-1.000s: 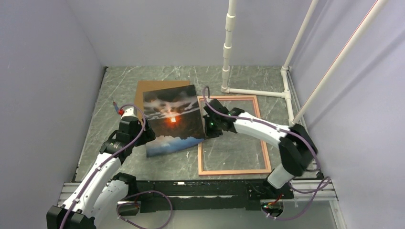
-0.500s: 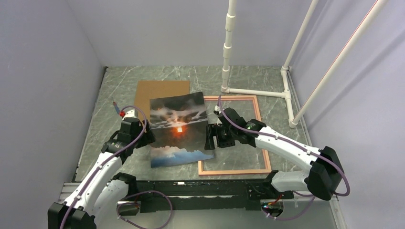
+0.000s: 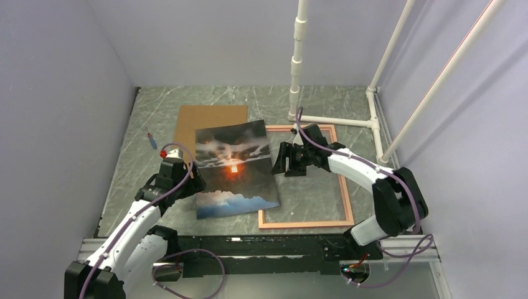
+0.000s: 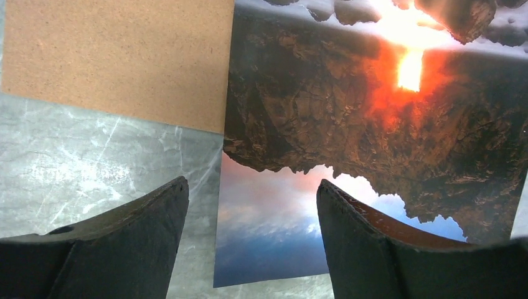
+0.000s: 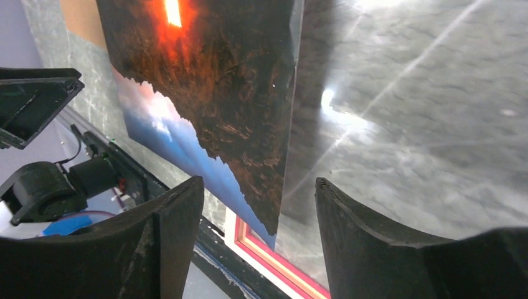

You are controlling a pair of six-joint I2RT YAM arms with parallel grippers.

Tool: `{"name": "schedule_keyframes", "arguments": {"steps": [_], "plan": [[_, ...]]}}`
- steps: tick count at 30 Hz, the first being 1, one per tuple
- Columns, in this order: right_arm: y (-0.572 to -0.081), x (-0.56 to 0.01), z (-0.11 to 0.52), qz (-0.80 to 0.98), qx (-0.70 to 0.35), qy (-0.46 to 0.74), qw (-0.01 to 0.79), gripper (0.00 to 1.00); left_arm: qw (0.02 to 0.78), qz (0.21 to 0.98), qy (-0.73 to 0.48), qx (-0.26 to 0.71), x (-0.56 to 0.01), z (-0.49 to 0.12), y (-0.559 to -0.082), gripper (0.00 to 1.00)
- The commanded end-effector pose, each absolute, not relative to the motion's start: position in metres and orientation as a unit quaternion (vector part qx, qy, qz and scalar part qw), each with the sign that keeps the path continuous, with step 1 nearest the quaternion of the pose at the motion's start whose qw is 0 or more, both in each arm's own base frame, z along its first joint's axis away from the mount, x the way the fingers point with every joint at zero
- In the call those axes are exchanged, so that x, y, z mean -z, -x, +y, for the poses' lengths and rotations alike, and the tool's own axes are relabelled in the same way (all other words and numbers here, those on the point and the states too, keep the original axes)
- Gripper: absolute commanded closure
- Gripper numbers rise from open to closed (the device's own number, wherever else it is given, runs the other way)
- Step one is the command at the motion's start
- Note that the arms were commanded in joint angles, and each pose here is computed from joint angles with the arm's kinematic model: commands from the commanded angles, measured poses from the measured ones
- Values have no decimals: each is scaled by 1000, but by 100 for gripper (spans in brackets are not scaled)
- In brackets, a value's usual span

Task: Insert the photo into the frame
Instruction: Pick up the photo at the center of the board.

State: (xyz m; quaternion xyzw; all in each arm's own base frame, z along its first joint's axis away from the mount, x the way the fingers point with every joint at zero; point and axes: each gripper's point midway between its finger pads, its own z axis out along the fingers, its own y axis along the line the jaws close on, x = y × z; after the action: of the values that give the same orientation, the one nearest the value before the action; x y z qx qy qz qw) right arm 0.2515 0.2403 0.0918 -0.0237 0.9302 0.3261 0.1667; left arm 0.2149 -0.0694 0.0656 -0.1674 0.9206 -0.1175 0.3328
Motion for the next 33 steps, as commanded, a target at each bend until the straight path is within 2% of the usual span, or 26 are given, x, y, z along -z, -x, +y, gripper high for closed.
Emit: {"name": "schedule_keyframes", "arguments": {"steps": [1,8,17,21,24,26,27,33], "plan": [[-258,-92,270,903,-398,55,151,36,342,913,169,145,-74,-79,-223,22],[-262,-67,278,903,-408,38,126,48,334,915,167,152,-77,-83,-224,22],[-261,-53,287,902,-417,30,109,54,332,916,166,150,-77,-82,-222,22],[-259,-50,295,896,-431,34,102,68,334,915,168,152,-76,-82,-223,22],[-258,-50,297,894,-434,33,104,89,332,916,167,151,-76,-82,-222,22],[-259,-56,296,893,-434,32,113,97,331,917,167,150,-77,-82,-221,22],[-260,-60,295,894,-431,33,119,100,331,916,167,151,-78,-82,-221,22],[-265,-104,278,903,-389,48,173,100,339,911,162,172,-86,-88,-222,22]]}}
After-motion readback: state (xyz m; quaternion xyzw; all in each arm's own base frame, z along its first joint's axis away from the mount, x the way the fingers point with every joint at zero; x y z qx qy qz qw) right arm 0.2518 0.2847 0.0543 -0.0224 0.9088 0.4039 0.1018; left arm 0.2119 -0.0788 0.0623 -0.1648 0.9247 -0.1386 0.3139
